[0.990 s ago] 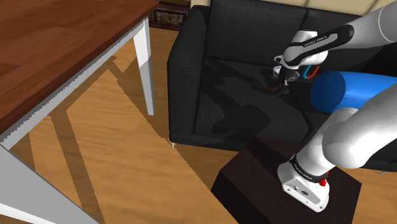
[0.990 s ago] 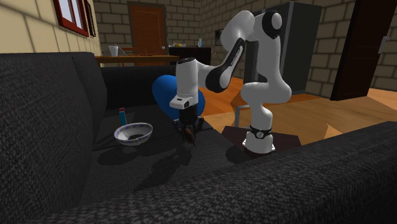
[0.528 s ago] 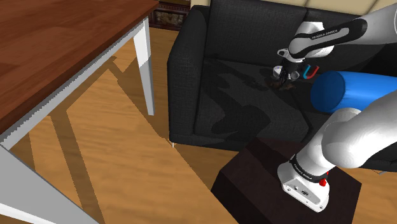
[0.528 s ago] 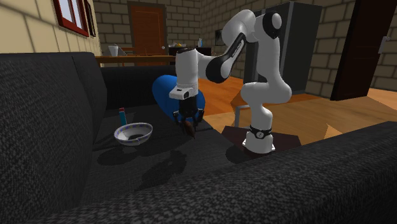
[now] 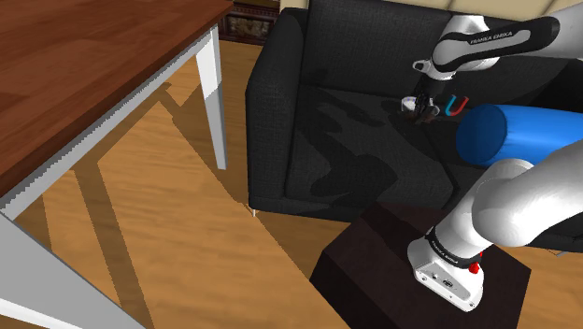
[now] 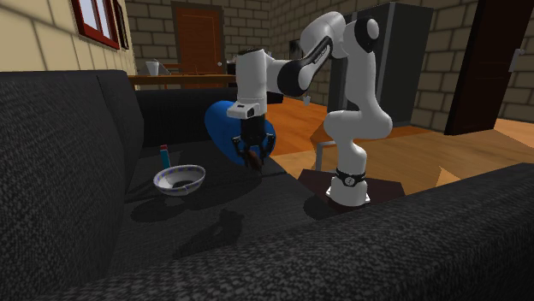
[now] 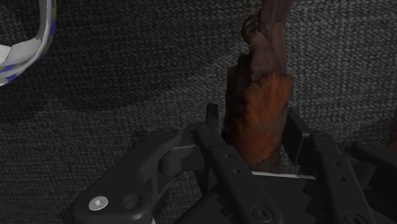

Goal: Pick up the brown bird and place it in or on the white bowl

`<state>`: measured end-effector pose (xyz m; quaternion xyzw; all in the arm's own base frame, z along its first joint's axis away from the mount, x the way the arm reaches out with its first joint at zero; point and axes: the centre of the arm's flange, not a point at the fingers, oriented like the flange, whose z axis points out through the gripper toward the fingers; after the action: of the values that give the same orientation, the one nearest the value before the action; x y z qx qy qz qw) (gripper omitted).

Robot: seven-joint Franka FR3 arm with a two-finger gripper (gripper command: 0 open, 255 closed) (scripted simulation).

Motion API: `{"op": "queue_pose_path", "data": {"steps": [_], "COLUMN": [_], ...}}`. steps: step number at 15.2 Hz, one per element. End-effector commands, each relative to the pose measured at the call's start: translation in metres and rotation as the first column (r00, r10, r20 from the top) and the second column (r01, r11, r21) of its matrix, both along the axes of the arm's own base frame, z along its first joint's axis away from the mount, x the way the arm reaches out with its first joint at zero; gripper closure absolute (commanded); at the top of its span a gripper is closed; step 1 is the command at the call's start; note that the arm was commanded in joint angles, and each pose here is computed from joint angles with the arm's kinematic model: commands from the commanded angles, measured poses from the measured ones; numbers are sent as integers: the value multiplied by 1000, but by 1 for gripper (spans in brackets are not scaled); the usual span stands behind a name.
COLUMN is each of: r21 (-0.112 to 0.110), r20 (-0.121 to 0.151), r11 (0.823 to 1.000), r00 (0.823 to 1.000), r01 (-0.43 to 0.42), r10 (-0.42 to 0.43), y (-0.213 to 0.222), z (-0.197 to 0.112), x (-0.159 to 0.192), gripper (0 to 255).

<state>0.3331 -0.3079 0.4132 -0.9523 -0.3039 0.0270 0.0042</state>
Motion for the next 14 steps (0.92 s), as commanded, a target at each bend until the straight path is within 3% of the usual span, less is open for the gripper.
{"op": "queue_pose_path", "data": {"steps": [1, 6, 14], "r21": [0, 0, 0], "r20": [0, 0, 0], "r11": [1000, 1000, 1000], "r00": [1000, 1000, 1000], "r01": [0, 0, 0], "r10": [0, 0, 0], "y": [-1, -1, -103], "z": [11, 34, 33], "x": [0, 0, 29], "gripper": [255, 255, 255]}}
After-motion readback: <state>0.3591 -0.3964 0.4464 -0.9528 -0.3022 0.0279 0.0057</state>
